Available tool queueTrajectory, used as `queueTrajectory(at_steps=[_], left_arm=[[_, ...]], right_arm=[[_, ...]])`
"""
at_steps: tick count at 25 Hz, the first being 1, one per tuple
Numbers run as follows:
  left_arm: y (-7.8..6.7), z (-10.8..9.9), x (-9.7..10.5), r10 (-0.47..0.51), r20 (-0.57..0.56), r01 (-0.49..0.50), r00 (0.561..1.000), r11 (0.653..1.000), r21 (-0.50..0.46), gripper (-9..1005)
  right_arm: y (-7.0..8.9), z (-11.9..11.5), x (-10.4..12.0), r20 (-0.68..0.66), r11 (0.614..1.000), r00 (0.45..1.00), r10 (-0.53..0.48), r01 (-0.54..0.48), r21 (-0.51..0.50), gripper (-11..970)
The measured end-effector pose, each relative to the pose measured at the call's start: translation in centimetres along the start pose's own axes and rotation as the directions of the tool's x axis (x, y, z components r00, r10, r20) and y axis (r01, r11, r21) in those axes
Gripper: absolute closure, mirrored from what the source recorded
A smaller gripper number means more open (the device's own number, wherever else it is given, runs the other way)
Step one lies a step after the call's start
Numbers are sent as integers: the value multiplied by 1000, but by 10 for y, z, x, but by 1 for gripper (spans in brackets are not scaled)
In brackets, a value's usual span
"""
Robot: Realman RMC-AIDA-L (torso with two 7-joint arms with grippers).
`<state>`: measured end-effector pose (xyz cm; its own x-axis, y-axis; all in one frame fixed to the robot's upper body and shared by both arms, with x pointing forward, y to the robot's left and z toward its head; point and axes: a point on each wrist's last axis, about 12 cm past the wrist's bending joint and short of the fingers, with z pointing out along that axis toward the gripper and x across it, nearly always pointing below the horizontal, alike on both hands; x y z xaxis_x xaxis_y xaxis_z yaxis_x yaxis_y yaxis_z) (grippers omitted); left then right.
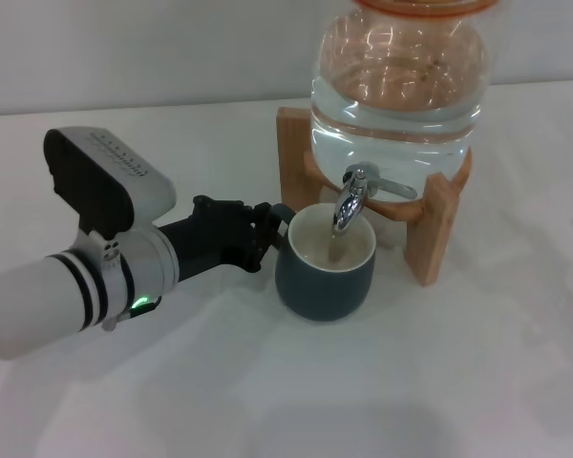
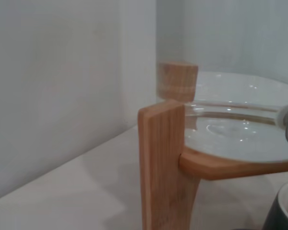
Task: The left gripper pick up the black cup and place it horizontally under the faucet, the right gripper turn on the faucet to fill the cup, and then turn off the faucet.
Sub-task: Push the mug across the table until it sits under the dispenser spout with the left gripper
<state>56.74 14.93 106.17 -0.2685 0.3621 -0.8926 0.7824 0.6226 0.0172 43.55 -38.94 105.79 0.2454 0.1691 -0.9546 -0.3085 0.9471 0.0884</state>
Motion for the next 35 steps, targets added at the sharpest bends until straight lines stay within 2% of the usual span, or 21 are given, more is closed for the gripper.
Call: queueTrajectory(at_steps=[9,17,30,35], left_arm=[[0,11,-6,-2,-9,2,1000,1000,23,873],[-11,17,-5,52,-22,-50,998,997,66,873],[-5,15,-1,55,-36,-54,998,998,21,881],[-6,16,0,67,-43,-66,997,998,18,844]], right_arm=[[0,-1,0,-2,1000,1000,0,0,1,99],[0,-1,0,-4,1000,1000,1,-1,0,100],[1,-1,3,-13,1000,1000,8,-8,8,100],[1,0,3,-12,1000,1000,9,-9,7,100]])
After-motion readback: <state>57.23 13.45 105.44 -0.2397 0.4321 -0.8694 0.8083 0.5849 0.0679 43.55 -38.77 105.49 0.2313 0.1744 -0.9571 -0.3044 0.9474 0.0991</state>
